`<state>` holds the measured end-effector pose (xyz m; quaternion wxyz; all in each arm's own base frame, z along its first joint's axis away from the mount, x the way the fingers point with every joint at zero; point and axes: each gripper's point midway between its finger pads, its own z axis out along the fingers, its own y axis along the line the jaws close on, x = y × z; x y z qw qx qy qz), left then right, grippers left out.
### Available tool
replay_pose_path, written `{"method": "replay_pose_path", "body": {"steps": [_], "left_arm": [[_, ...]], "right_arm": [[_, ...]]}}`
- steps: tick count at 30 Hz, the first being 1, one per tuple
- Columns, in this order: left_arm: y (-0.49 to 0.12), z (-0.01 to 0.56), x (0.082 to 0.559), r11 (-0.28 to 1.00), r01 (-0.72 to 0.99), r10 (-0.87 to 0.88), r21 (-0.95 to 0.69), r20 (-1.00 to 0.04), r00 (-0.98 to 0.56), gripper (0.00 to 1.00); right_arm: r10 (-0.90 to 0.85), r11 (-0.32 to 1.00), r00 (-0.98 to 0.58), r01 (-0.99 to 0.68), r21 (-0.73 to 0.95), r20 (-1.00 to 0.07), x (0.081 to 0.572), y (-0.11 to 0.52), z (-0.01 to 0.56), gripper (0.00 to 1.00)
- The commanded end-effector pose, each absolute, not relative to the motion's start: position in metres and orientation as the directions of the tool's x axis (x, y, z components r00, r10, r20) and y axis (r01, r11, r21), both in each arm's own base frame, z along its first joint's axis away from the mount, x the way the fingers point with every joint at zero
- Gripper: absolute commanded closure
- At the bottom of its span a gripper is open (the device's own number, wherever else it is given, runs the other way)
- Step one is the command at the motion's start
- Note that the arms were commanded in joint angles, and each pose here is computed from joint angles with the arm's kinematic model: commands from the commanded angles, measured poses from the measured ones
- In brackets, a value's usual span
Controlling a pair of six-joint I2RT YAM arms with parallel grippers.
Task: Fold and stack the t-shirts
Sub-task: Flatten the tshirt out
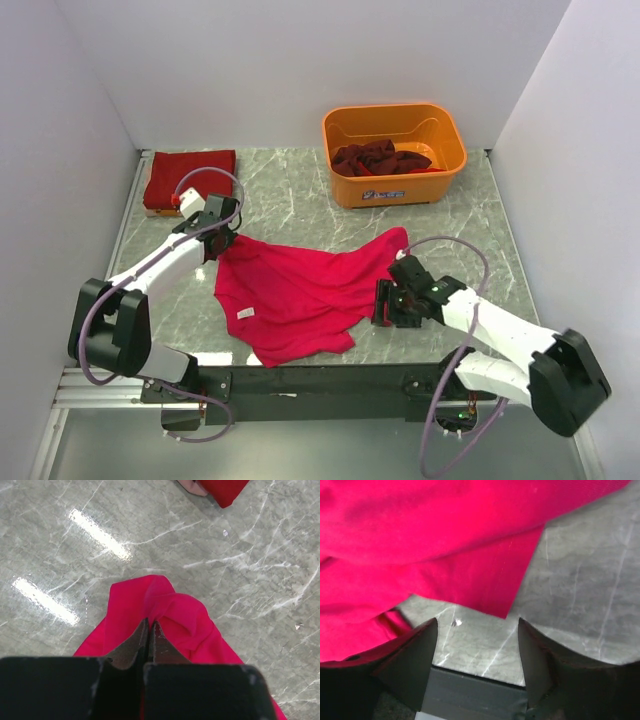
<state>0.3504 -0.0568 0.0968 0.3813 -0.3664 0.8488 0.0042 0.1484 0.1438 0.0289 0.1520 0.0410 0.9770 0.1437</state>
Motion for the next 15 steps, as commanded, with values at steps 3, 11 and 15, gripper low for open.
{"method": "replay_pose_path", "body": {"steps": [3, 11, 15], "left_arm": [[-0.058, 0.109, 0.352, 0.722, -0.612, -0.637, -0.323, -0.657, -0.404, 0.99], [-0.055, 0.111, 0.351, 0.720, -0.616, -0.634, -0.319, -0.663, -0.398, 0.99], [-0.053, 0.112, 0.349, 0.718, -0.621, -0.633, -0.315, -0.667, -0.393, 0.99]], "right_arm": [[0.145, 0.970, -0.930, 0.066, 0.235, -0.338, 0.171, 0.144, 0.022, 0.37], [0.134, 0.985, -0.933, 0.087, 0.150, -0.334, 0.175, 0.134, 0.009, 0.48], [0.127, 0.987, -0.935, 0.086, 0.134, -0.333, 0.176, 0.135, 0.007, 0.82]]}}
